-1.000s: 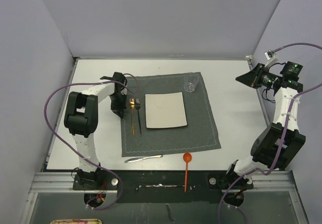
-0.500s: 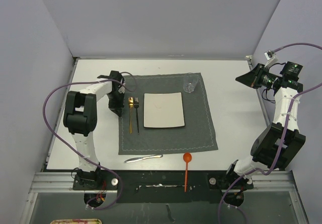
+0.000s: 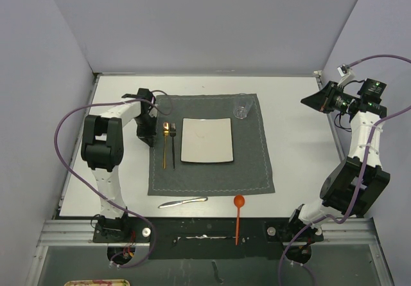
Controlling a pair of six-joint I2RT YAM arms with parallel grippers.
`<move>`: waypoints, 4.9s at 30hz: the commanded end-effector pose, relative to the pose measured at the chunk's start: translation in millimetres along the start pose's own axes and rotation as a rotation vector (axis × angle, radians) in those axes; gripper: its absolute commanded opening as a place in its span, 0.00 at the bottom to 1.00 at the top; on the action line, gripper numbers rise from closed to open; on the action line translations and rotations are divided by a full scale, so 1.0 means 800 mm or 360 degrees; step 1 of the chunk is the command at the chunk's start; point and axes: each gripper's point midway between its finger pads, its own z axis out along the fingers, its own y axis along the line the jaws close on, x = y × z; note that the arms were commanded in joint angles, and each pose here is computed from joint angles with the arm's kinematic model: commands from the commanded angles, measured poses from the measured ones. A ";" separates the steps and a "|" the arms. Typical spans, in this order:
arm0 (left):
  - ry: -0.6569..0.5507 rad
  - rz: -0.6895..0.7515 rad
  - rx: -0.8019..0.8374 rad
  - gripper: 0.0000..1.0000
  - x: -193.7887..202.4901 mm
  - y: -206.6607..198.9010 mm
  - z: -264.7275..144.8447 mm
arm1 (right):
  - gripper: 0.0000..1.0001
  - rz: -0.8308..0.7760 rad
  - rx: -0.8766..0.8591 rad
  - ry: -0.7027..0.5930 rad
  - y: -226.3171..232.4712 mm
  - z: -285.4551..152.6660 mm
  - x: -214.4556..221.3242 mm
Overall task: Set the dinner table for one person
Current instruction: Adjust the napkin at the center of the board.
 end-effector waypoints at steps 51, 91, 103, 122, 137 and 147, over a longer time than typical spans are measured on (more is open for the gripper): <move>-0.0043 0.0122 -0.0128 0.01 0.026 0.017 -0.068 | 0.31 -0.0941 -0.0096 0.0453 0.109 0.054 0.099; -0.0690 0.0297 0.0508 0.98 -0.115 -0.056 -0.182 | 0.30 -0.0932 -0.0067 0.0519 0.096 0.088 0.098; -0.1383 0.0141 0.0458 0.98 -0.144 -0.009 -0.258 | 0.25 -0.1019 0.0061 0.0443 0.085 0.099 0.051; -0.1302 0.0402 0.0504 0.85 -0.199 -0.044 -0.148 | 0.19 -0.0946 0.0092 0.0377 0.078 0.117 0.032; -0.1147 0.0543 0.0461 0.63 -0.233 -0.049 -0.104 | 0.08 -0.0900 0.0116 0.0439 0.063 0.123 0.047; -0.1027 0.0589 0.0403 0.12 -0.231 -0.039 -0.074 | 0.08 -0.0873 0.0107 0.0480 0.056 0.126 0.060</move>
